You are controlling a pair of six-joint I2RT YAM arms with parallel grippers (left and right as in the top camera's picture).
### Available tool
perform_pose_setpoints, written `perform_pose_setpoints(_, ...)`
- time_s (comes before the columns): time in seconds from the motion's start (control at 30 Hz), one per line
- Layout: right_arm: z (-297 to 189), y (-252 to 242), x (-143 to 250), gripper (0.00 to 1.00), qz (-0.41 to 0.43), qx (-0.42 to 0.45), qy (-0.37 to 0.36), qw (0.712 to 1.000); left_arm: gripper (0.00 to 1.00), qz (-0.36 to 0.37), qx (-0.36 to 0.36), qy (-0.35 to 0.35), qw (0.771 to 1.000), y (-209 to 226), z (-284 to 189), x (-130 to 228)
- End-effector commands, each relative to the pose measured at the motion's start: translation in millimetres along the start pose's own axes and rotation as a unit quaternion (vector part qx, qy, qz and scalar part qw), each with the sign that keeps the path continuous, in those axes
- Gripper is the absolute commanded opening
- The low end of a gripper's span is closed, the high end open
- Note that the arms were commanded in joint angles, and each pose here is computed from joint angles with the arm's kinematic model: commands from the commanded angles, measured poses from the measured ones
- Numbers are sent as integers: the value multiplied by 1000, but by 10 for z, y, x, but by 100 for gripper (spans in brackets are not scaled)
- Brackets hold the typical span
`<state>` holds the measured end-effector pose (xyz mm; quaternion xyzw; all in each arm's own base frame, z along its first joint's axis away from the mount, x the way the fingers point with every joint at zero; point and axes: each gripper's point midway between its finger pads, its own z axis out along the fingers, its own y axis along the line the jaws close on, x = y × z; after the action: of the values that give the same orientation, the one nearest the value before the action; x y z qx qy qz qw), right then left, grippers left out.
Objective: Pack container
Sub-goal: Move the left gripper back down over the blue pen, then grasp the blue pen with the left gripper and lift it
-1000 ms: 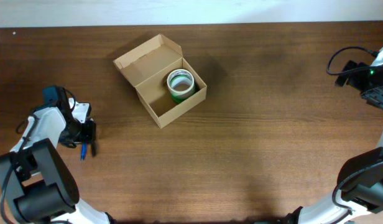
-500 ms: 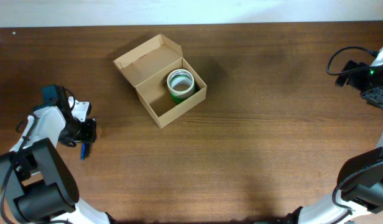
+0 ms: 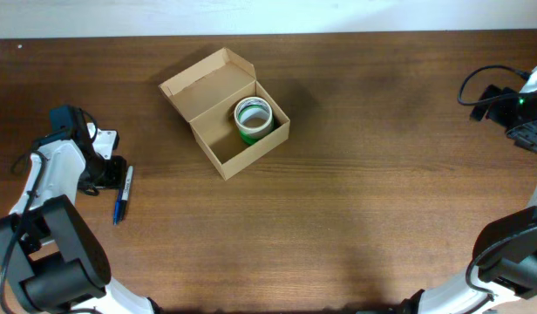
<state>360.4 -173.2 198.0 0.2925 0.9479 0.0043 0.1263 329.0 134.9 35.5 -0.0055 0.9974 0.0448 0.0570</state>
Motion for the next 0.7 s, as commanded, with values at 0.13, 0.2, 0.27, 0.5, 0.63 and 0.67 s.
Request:
perform_pose_setpoints(0.13, -61, -13, 7, 99, 5, 1, -7, 1000, 56, -12, -18, 4, 1000, 185, 3, 28)
perform_pose_setpoints(0.2, -61, -14, 7, 99, 5, 1, -7, 1000, 56, -14, -18, 5, 1000, 201, 8, 39)
perform_pose_setpoints(0.27, -61, -13, 7, 99, 5, 1, -7, 1000, 56, -16, -18, 5, 1000, 210, 8, 43)
perform_pose_setpoints(0.5, -61, -14, 7, 99, 5, 1, -7, 1000, 56, -16, -1, 2, 1000, 156, 32, 30)
perform_pose_setpoints(0.63, -61, -14, 7, 99, 5, 1, -7, 1000, 56, -16, 0, 6, 1000, 151, 58, 40)
perform_pose_setpoints(0.67, -61, -14, 7, 99, 5, 1, -7, 1000, 56, -16, 2, 9, 1000, 146, 77, 47)
